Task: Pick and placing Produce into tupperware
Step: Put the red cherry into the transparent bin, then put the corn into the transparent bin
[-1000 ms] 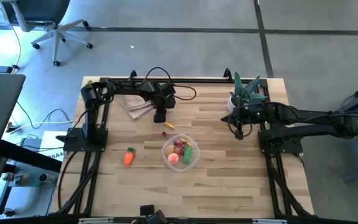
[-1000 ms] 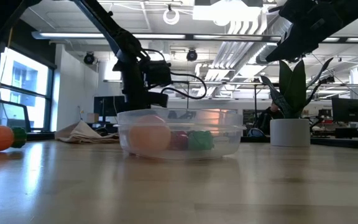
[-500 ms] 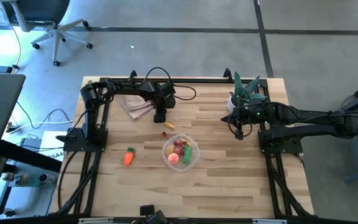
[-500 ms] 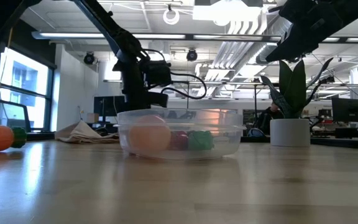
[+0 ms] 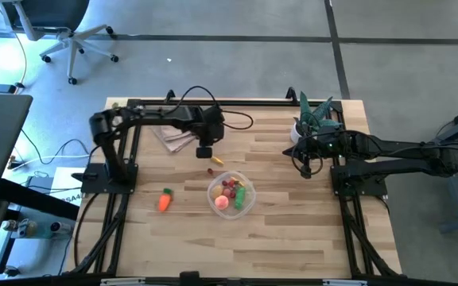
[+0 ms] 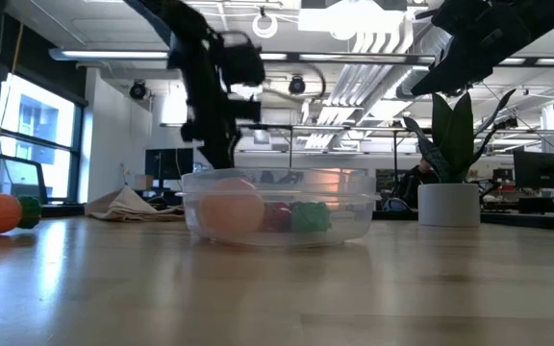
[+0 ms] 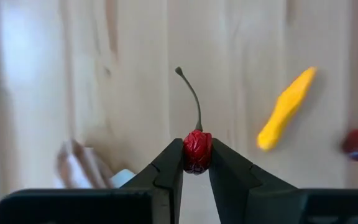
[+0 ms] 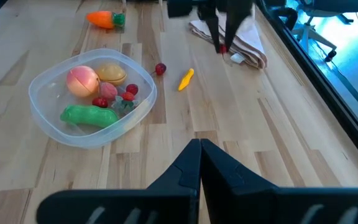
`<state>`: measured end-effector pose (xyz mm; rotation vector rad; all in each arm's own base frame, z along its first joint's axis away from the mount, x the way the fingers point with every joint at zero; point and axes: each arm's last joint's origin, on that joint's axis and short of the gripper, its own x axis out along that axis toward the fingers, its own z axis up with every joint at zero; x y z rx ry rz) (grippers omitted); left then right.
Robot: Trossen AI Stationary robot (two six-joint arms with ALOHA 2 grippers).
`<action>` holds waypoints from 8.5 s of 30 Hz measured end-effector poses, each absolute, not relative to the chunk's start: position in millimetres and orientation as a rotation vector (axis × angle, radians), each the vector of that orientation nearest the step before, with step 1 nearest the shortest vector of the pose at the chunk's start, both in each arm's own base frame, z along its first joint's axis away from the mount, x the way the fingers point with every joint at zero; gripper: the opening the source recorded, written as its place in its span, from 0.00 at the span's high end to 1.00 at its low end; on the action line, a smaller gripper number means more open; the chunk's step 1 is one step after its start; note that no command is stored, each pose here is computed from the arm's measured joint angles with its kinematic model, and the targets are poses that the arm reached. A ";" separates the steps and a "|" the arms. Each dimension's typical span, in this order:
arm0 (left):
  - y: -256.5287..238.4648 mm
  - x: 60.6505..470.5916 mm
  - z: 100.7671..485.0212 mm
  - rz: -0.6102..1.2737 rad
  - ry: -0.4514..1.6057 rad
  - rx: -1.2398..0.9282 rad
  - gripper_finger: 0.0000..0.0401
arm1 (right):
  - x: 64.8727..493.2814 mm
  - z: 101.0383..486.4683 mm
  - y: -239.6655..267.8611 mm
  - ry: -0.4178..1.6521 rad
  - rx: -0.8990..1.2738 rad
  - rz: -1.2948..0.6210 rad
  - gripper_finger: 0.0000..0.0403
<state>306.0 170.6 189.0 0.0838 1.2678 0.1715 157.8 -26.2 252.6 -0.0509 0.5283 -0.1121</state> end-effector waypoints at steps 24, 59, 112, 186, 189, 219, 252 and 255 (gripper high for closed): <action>-16.7 353.7 211.9 0.053 1.082 0.418 0.85 | 157.8 252.6 -26.2 0.528 -0.051 -0.112 1.00; -11.8 371.8 165.7 0.055 1.156 0.347 0.85 | 157.8 252.5 -26.2 0.529 -0.051 -0.112 1.00; -2.1 333.2 228.1 0.215 1.158 0.329 0.83 | 157.8 252.6 -26.2 0.528 -0.051 -0.112 1.00; 121.9 338.2 148.2 -0.076 1.365 0.261 0.72 | 157.9 252.5 -26.3 0.529 -0.051 -0.112 1.00; 123.3 338.1 146.3 -0.075 1.370 0.257 0.72 | 157.9 252.5 -26.2 0.529 -0.051 -0.111 1.00; 123.4 339.2 137.6 -0.072 1.393 0.228 0.72 | 157.9 252.4 -26.2 0.530 -0.051 -0.111 1.00; 122.8 337.8 140.2 -0.055 1.394 0.213 0.89 | 157.9 252.4 -26.2 0.529 -0.051 -0.112 1.00; 122.5 334.1 155.0 -0.006 1.375 0.211 0.89 | 157.9 252.5 -26.2 0.529 -0.051 -0.111 1.00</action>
